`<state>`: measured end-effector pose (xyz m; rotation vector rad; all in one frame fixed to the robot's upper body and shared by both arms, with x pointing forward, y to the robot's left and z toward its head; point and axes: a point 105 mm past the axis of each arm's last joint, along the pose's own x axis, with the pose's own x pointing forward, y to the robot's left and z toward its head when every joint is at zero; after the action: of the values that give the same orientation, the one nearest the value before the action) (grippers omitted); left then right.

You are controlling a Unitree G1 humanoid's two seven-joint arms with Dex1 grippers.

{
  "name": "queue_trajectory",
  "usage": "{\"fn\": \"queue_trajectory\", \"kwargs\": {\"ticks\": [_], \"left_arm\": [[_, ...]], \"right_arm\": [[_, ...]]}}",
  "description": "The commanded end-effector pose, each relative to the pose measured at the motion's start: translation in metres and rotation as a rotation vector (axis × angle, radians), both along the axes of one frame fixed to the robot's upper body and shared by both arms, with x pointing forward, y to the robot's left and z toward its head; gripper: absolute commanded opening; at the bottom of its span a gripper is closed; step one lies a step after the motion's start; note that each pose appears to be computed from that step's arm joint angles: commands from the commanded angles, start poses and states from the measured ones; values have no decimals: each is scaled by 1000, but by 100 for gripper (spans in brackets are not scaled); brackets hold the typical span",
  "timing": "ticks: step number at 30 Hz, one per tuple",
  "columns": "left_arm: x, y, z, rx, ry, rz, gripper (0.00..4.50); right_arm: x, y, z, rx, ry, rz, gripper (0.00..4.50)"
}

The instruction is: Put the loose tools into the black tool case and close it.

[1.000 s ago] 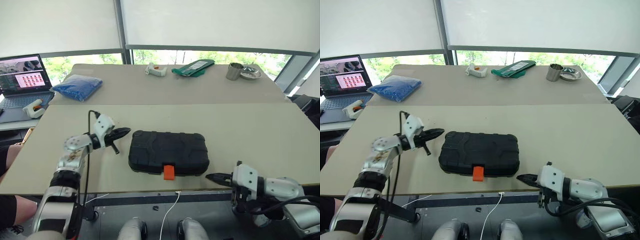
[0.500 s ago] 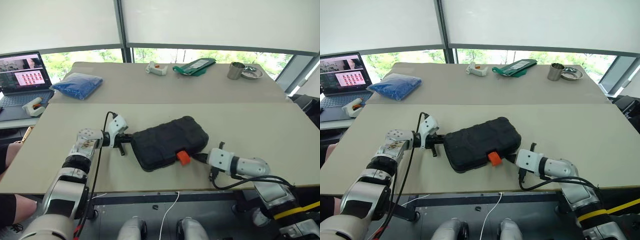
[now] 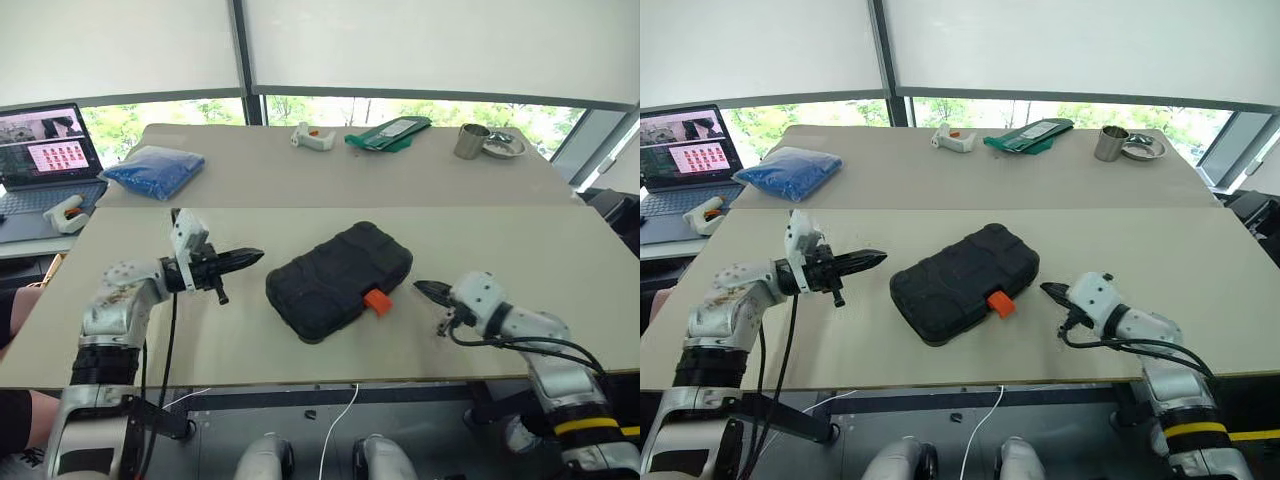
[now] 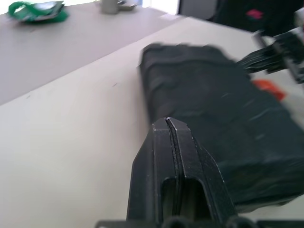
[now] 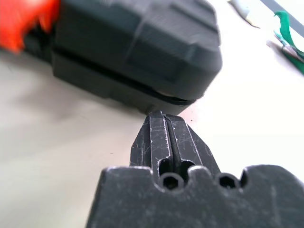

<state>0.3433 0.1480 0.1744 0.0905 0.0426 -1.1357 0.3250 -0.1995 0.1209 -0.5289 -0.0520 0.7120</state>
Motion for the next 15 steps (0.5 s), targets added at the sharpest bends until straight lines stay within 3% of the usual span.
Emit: {"fn": "queue_trajectory", "kwargs": {"ticks": [1, 5, 8, 15], "left_arm": [[3, -51, -4, 122, -33, -85, 2], [6, -91, -29, 215, 32, -119, 2], [7, -93, -70, 452, -8, -137, 2], [7, -111, -82, 384, 53, -103, 2]], "right_arm": [[-6, 9, 32, 102, -39, 30, 0], [-15, 33, 45, 174, -33, 95, 0], [-26, 58, 38, 166, 13, 176, 0], [-37, 76, 17, 129, 80, 210, 0]]}}
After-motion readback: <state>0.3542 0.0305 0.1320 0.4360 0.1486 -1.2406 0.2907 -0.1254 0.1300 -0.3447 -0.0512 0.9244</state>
